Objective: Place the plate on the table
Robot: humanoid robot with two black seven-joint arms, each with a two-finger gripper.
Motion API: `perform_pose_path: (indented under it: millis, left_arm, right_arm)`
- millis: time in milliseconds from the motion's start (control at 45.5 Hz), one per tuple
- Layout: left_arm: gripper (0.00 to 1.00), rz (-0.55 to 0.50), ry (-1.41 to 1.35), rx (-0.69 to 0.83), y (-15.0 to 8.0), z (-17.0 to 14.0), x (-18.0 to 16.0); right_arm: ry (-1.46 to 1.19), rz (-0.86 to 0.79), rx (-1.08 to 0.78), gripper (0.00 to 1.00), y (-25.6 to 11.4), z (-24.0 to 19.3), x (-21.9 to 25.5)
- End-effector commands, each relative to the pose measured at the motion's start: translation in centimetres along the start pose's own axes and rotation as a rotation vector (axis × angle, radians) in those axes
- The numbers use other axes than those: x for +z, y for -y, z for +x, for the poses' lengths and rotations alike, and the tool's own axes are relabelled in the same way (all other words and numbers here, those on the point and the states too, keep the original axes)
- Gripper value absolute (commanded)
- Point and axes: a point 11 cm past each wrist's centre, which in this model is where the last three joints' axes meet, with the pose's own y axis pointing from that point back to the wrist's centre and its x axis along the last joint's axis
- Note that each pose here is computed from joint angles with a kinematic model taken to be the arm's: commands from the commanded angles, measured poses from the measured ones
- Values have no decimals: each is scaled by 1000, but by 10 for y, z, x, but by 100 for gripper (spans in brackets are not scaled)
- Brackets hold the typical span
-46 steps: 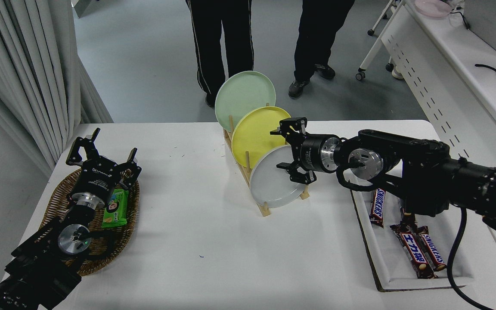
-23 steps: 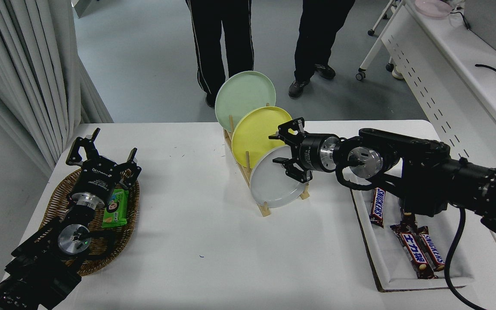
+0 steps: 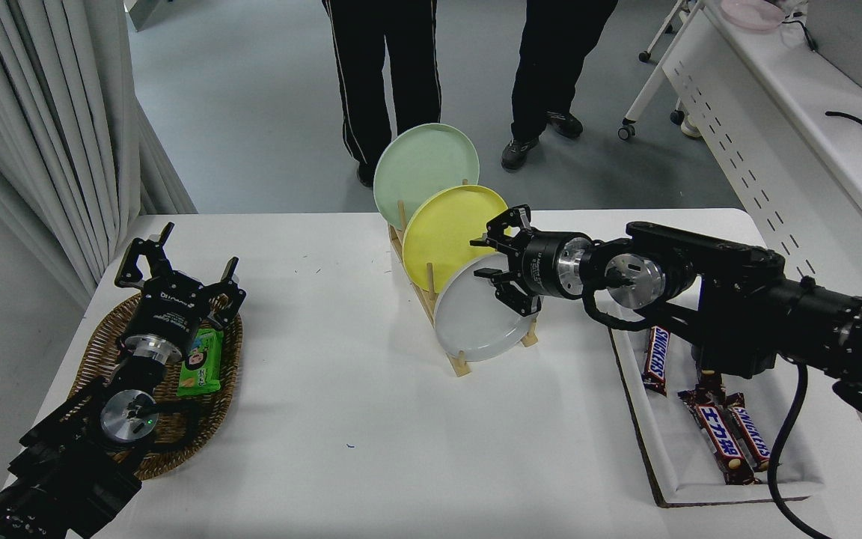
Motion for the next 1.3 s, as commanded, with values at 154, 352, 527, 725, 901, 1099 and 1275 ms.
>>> perform_pose_path:
  millis: [154, 352, 527, 725, 901, 1099, 1275]
  left_arm:
    - [100, -1, -1, 0, 0, 0, 0]
    - [100, -1, -1, 0, 0, 0, 0]
    - [100, -1, 0, 1, 0, 0, 0]
    - [100, 0, 0, -1, 0, 0, 0]
    - [100, 0, 0, -1, 0, 0, 0]
    - [100, 0, 0, 1, 0, 0, 0]
    - [100, -1, 0, 1, 0, 0, 0]
  right_arm:
    - [9, -1, 12, 35, -2, 4, -3]
    - [14, 5, 9, 34, -3, 3, -6]
    - [21, -8, 10, 24, -4, 4, -5]
    - [21, -27, 10, 23, -4, 5, -4]
    - [26, -29, 12, 20, -5, 6, -5]
    - [31, -29, 17, 17, -7, 9, -7]
    - [33, -28, 14, 16, -7, 9, -7]
